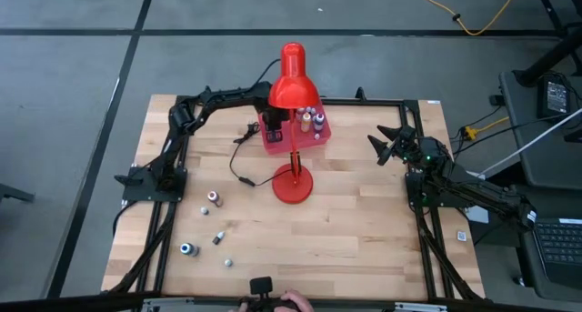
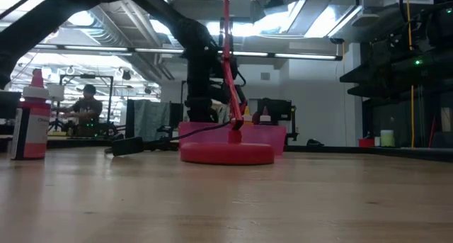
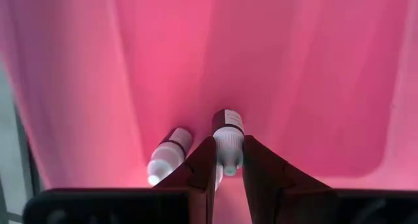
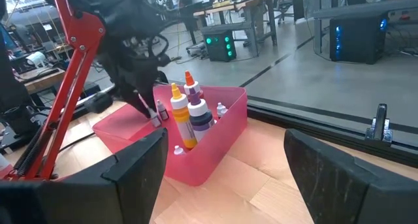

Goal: Pick & Place food coloring
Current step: Put the small blue food coloring bottle into the red bin, then put the small red food coloring bottle into the red bin

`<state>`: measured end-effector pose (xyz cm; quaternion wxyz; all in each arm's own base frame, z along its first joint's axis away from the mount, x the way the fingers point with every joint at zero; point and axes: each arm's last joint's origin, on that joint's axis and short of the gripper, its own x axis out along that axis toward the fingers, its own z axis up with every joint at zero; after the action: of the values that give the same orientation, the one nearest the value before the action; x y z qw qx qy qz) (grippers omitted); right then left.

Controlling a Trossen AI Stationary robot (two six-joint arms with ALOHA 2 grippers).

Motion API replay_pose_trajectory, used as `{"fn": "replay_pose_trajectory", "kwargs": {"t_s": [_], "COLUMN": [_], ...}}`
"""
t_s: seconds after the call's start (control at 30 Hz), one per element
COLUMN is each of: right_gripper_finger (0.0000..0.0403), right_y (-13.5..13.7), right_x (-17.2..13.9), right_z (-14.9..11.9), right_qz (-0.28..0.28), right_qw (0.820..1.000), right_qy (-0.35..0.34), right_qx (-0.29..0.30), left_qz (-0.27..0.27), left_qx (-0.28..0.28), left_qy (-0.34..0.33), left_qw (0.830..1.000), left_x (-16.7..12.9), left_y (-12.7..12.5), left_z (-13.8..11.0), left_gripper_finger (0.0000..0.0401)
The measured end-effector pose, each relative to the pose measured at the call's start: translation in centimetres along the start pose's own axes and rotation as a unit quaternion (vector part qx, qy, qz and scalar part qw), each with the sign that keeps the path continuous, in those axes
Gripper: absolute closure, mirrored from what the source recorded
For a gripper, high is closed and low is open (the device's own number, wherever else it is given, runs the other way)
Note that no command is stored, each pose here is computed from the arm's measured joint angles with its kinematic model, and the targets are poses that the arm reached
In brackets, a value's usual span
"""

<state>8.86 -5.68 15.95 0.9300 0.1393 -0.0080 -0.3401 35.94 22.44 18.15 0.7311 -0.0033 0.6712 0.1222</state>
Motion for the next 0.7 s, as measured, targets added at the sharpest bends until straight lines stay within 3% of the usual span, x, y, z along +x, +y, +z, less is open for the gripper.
{"fn": "replay_pose_trajectory", "kwargs": {"t_s": [0.13, 0.7], "right_gripper_finger": [0.0097, 0.0097], "right_y": [0.0, 0.0], "right_x": [0.0, 0.0], "right_z": [0.0, 0.0], "right_qz": [0.0, 0.0], "right_qw": [1.0, 1.0], "right_qy": [0.0, 0.0], "right_qx": [0.0, 0.0], "left_qz": [0.001, 0.008], "left_qx": [0.0, -0.009], "left_qy": [0.004, 0.011], "left_qw": [1.0, 1.0], "left_x": [0.18, -0.43], "left_y": [0.0, -0.49], "left_z": [-0.02, -0.07], "left_gripper_finger": [0.0342, 0.0231]}}
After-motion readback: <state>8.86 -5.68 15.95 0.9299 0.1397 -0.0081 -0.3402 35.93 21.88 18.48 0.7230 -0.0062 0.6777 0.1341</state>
